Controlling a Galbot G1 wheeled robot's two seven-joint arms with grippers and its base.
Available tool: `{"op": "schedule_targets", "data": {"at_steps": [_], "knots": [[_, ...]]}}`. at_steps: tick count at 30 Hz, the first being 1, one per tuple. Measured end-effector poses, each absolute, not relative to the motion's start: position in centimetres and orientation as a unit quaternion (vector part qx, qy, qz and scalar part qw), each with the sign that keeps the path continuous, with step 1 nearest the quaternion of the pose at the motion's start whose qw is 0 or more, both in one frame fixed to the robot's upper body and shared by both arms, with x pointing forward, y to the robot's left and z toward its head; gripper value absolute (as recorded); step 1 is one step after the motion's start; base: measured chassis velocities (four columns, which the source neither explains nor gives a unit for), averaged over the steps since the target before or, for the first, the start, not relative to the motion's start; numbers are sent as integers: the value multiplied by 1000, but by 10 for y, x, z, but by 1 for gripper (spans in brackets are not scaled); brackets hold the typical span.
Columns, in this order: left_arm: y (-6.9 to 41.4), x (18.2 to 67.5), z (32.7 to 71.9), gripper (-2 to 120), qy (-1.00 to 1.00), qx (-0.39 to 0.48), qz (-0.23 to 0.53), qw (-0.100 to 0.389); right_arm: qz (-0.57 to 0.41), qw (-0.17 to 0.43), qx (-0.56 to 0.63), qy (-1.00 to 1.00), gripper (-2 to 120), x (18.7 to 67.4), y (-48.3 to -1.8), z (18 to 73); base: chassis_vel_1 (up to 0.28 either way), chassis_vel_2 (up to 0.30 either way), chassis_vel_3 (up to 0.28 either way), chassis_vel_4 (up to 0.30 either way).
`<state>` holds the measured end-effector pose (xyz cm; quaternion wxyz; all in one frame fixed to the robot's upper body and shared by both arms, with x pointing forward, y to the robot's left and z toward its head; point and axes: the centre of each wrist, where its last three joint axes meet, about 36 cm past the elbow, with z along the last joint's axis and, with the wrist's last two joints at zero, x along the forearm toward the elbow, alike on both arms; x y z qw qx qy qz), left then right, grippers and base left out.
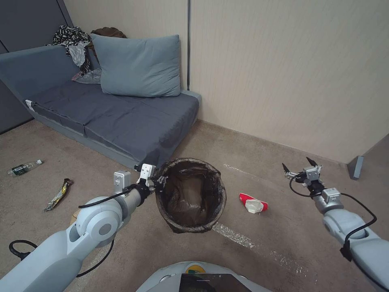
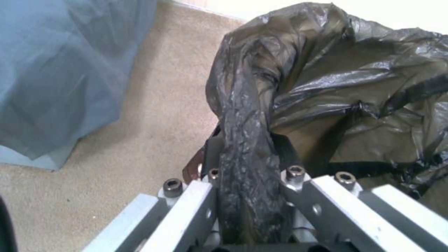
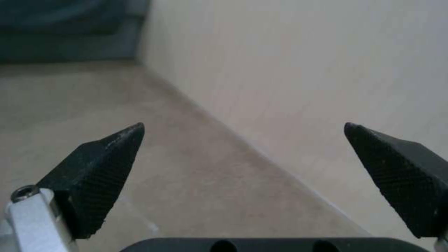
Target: Pick up the trash bin, then pick up the garbage from the floor and place it into the trash bin.
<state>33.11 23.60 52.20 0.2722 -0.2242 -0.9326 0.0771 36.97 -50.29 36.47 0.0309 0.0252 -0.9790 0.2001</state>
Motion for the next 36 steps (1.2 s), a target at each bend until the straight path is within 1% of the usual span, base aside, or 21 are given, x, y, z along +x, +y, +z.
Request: {"op": "schedule_targets", "data": {"at_steps": [6, 13, 24, 30, 36], "knots": [[235, 333, 522, 5, -933, -228, 73, 270, 200, 76, 129, -968, 100, 370, -513, 363, 0, 0, 0, 0], [235, 337, 522, 5, -933, -230, 70, 268, 204, 109, 183, -955, 100, 367, -512, 351, 0, 0, 0, 0], [232, 339, 518, 5, -932, -237, 67, 267, 248, 156, 228, -928, 100, 357, -517, 340, 0, 0, 0, 0], [230, 342, 519, 5, -931, -243, 68, 264, 272, 187, 239, -913, 100, 351, -532, 334, 0, 0, 0, 0], [230, 344, 517, 5, -931, -244, 69, 265, 282, 204, 248, -904, 100, 354, -540, 325, 0, 0, 0, 0]]}}
